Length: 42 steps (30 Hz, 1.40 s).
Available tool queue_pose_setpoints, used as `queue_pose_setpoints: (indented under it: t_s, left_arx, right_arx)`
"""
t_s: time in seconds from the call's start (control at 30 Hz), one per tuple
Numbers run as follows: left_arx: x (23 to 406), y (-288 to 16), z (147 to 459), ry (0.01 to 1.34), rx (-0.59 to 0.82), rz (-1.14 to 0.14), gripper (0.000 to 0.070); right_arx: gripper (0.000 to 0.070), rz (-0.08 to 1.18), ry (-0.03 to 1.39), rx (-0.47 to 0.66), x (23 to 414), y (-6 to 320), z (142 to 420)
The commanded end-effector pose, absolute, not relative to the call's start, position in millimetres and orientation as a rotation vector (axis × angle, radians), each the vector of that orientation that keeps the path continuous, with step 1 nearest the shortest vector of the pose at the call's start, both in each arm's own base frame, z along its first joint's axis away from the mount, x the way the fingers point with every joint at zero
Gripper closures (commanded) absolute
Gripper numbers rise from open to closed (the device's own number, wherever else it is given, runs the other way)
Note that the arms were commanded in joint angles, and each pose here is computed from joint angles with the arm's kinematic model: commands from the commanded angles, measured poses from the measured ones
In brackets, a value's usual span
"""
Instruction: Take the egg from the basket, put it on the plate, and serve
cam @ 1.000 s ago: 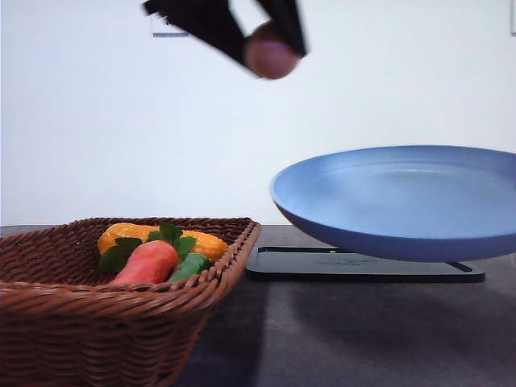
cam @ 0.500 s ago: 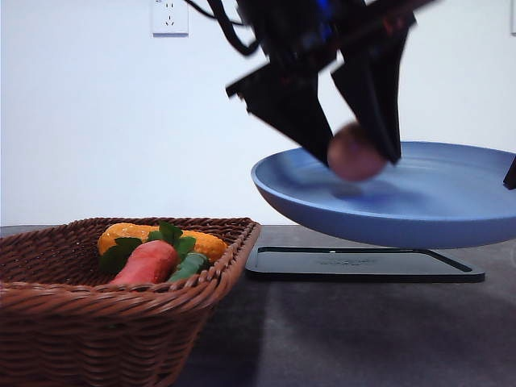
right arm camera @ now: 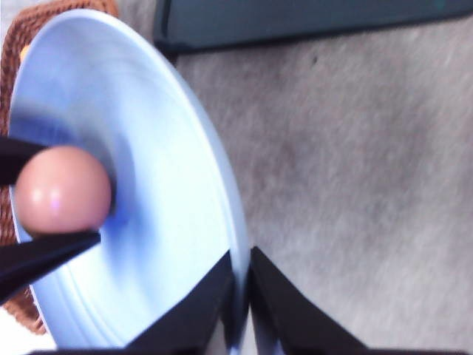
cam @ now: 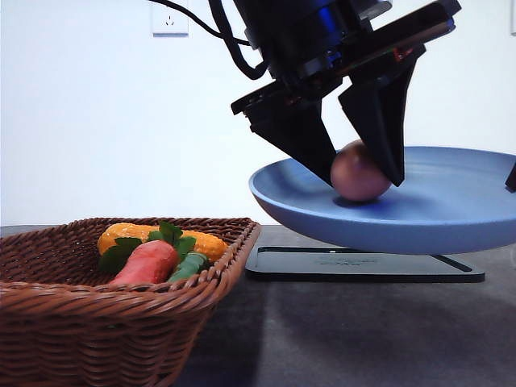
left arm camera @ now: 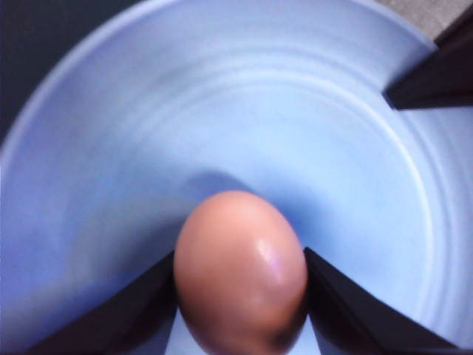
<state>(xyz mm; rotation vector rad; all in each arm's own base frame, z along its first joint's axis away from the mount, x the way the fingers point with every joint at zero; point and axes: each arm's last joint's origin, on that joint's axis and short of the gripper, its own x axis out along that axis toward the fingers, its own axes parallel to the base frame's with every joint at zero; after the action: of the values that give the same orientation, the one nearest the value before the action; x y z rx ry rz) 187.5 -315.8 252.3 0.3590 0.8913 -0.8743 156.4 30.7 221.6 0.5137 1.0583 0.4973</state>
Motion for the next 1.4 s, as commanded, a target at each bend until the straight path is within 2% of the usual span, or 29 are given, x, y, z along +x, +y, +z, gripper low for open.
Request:
queue_pose_setpoints:
  t_s: [0.0,0.2,0.4,0.5,0.7,1.0,1.2,1.37]
  left_arx:
    - [185.7,-321.7,252.4,0.883,0.363,-0.893,0.0305]
    - [184.2,-319.0,266.6,0.864,0.348,-0.896,0.0302]
    - [180.2,-305.2,297.5,0.803,0.341,-0.909,0.0302]
    - [179.5,-288.0,317.0,0.773,0.330,-0.883,0.0302]
    - [175.2,-239.4,360.9,0.675,0.281,-0.793,0.0302]
    - [148.3,-160.7,419.4,0.471,0.172,-0.626,0.0303]
    - [124.1,-123.3,440.4,0.375,0.118,-0.572,0.0305]
    - [109.0,-106.9,447.0,0.344,0.099,-0.573,0.0305]
  right_arx:
    - [0.0700,0.515,1.065,0.531,157.9,31.7,223.6]
    - [0.0700,0.508,1.123,0.548,158.6,32.0,218.3]
    - [0.0700,0.509,1.190,0.561,169.0,33.0,206.4]
    - [0.0700,0.528,1.176,0.581,179.8,32.4,201.3]
    - [0.0700,0.479,1.165,0.618,211.5,21.7,192.5]
    - [0.0700,0.432,1.150,0.626,284.7,8.1,191.4]
    - [0.0700,0.390,1.137,0.596,339.7,5.0,185.5]
    - [0.0700,0.387,1.150,0.600,373.8,3.8,172.5]
